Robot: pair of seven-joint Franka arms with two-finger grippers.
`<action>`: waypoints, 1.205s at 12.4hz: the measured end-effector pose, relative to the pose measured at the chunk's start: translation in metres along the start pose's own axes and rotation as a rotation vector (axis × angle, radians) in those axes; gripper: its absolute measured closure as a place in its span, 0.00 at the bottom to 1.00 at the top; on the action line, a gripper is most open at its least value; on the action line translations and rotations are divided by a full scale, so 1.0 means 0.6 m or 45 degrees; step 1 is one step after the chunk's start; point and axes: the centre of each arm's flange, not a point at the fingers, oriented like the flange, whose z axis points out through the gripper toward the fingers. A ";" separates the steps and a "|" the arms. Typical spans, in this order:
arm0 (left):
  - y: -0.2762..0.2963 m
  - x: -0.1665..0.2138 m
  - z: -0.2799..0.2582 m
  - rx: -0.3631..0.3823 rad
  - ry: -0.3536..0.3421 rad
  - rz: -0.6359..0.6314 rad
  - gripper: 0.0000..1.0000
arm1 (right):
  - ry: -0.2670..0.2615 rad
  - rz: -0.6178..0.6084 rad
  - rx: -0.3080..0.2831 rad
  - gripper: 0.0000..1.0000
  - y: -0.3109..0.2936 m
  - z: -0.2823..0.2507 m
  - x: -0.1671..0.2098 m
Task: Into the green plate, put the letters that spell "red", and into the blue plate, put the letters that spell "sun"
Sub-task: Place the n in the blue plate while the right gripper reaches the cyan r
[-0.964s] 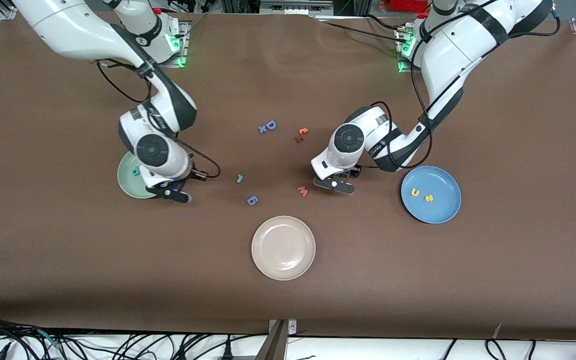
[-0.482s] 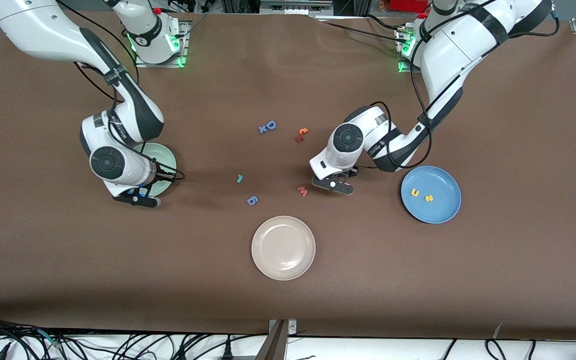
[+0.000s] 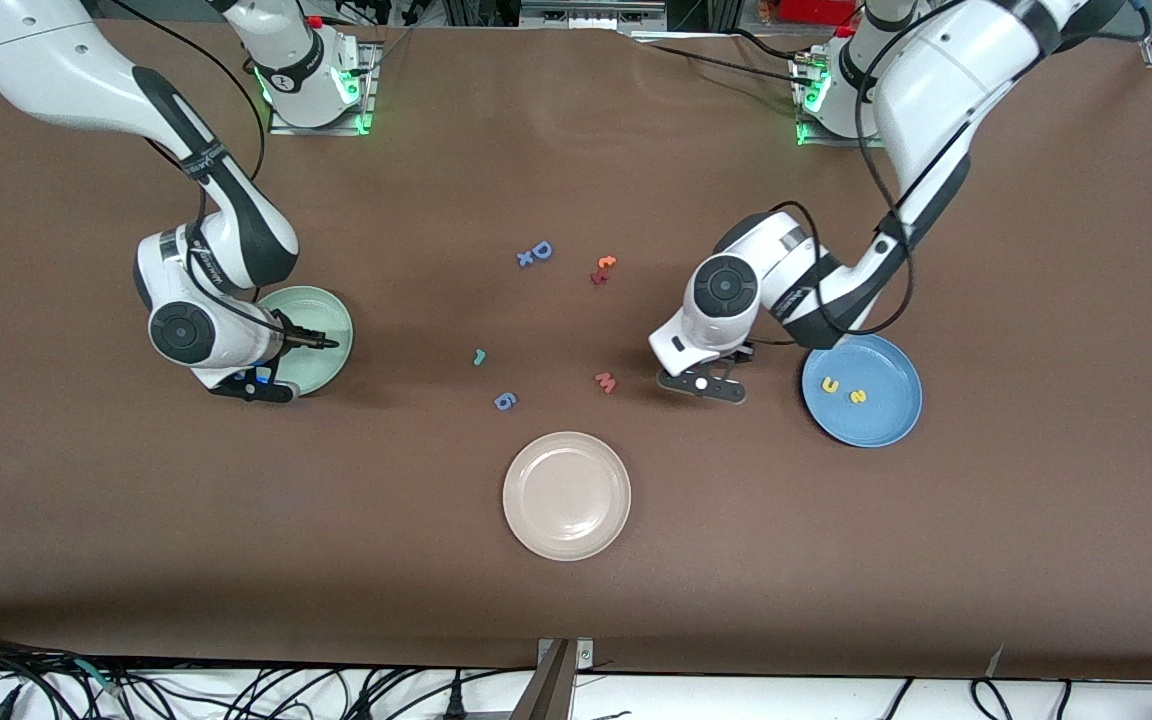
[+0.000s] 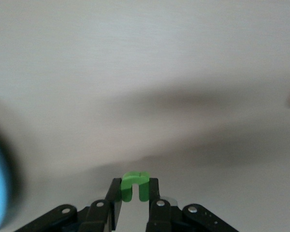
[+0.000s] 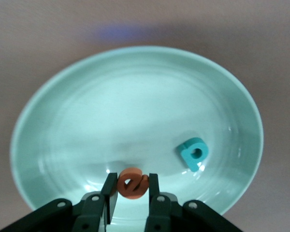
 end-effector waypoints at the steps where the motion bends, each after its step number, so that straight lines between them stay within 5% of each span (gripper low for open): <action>1: -0.037 -0.002 -0.016 0.042 -0.033 0.038 0.74 | -0.011 -0.003 0.000 0.70 0.004 0.007 -0.002; 5: -0.208 -0.001 -0.013 0.071 -0.163 0.145 0.74 | -0.032 -0.006 -0.003 0.66 0.006 0.020 -0.009; 10: -0.355 -0.019 0.062 -0.019 -0.273 0.267 0.74 | 0.011 0.009 0.037 0.07 -0.036 -0.007 -0.013; 11: -0.352 -0.021 0.070 -0.027 -0.284 0.283 0.74 | 0.037 0.027 0.061 0.06 -0.066 -0.026 -0.018; 15: -0.348 -0.022 0.073 -0.032 -0.287 0.309 0.33 | 0.154 0.126 0.214 0.06 -0.206 -0.079 -0.036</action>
